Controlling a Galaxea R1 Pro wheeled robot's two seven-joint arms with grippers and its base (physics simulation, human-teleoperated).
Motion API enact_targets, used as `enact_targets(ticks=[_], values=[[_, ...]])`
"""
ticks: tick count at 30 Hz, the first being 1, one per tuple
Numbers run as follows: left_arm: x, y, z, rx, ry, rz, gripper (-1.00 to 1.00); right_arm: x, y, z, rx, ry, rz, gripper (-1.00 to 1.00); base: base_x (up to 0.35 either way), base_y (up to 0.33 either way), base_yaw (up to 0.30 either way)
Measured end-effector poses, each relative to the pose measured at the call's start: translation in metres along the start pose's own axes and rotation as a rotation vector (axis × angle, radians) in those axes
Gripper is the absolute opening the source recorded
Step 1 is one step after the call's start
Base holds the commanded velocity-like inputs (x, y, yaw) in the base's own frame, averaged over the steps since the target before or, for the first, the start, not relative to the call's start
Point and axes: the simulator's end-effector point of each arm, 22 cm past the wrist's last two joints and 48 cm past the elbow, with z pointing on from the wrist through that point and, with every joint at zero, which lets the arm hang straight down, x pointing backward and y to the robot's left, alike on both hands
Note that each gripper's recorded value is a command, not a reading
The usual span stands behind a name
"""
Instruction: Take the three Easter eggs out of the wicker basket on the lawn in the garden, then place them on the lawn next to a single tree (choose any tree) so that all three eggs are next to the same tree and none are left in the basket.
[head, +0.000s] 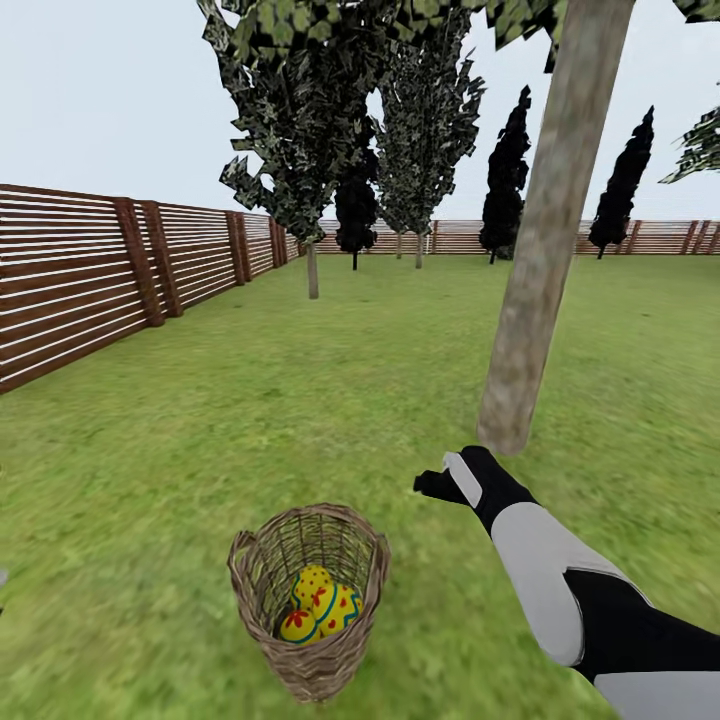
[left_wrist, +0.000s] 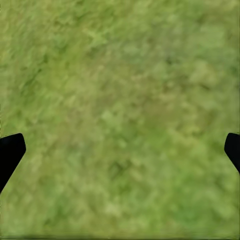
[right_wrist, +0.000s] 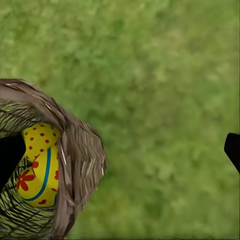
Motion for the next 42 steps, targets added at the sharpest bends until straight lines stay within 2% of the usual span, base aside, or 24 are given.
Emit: enact_targets(ticks=[7, 15, 42], values=[[-0.001, -0.002, 0.0, 0.003, -0.004, -0.002, 1.0, -0.001, 0.0, -0.002, 0.0, -0.003, 0.0, 1.0, -0.083, 0.0, -0.169], [-0.013, -0.008, -0.009, 0.019, -0.007, -0.011, 1.0, -0.015, 0.004, -0.017, -0.001, -0.008, 0.0, 1.0, -0.011, 0.0, -0.256], [-0.057, 0.006, -0.045, 0.022, -0.009, -0.016, 1.0, -0.057, 0.014, -0.06, 0.0, -0.012, 0.002, 1.0, 0.0, 0.0, -0.202]])
